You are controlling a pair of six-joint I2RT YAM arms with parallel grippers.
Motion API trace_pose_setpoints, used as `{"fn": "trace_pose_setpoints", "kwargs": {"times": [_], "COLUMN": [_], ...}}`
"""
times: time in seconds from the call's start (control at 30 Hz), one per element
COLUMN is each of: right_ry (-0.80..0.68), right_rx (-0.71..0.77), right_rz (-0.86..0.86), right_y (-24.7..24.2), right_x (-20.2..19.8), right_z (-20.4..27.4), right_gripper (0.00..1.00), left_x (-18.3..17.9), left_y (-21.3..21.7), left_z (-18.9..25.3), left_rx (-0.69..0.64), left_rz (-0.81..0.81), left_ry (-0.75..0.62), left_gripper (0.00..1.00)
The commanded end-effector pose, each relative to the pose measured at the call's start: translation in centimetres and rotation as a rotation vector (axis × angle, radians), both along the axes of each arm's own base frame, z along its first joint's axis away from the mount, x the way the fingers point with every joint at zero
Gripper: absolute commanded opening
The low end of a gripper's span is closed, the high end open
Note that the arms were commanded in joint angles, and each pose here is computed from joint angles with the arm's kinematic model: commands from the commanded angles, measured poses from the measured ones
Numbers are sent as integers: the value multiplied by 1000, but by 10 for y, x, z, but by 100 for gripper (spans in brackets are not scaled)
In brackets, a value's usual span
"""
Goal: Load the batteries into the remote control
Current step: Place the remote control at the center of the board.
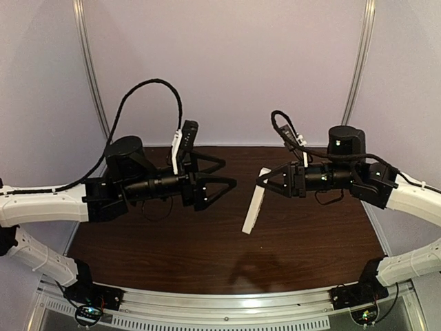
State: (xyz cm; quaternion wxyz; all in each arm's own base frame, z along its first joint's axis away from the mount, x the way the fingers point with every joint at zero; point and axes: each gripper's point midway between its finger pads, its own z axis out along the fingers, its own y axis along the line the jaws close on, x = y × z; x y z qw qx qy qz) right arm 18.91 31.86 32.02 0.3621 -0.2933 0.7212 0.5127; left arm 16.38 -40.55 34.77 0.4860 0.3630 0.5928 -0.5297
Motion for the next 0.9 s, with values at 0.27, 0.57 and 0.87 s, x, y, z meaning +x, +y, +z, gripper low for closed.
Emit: {"fn": "trace_pose_setpoints", "kwargs": {"times": [0.27, 0.57, 0.87], "right_ry": [170, 178, 149], "right_rx": [-597, -965, -1194], "right_rz": [-34, 39, 74], "right_y": [7, 14, 20], "right_x": [31, 34, 40], "right_z": [-119, -186, -230], "right_gripper": [10, 15, 18], "left_x": [96, 117, 124], "left_y": [134, 166, 192], "left_z": [-44, -90, -107], "left_rx": [151, 289, 294], "left_rz": [664, 838, 909], "left_ry": [146, 250, 283], "left_gripper": [97, 97, 98]}}
